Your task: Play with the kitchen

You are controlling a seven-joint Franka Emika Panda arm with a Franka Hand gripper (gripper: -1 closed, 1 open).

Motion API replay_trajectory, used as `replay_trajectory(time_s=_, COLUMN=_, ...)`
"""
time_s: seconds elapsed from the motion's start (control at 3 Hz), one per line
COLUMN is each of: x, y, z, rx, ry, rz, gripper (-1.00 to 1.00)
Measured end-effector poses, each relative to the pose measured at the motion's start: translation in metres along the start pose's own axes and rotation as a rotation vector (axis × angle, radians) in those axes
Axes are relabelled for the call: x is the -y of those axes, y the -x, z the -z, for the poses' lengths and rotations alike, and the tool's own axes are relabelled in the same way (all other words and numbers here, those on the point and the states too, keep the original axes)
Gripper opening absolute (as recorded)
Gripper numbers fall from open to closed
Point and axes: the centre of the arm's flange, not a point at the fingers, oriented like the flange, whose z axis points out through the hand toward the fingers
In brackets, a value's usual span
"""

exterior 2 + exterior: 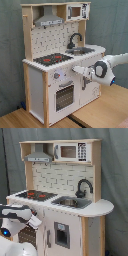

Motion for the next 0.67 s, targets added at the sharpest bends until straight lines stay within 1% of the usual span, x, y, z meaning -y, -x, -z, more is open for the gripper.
replay_trajectory(time_s=0.67, x=0.0003, y=-0.0002, z=0.0002, rx=0.002, ry=0.006, rz=0.224, gripper=-1.00)
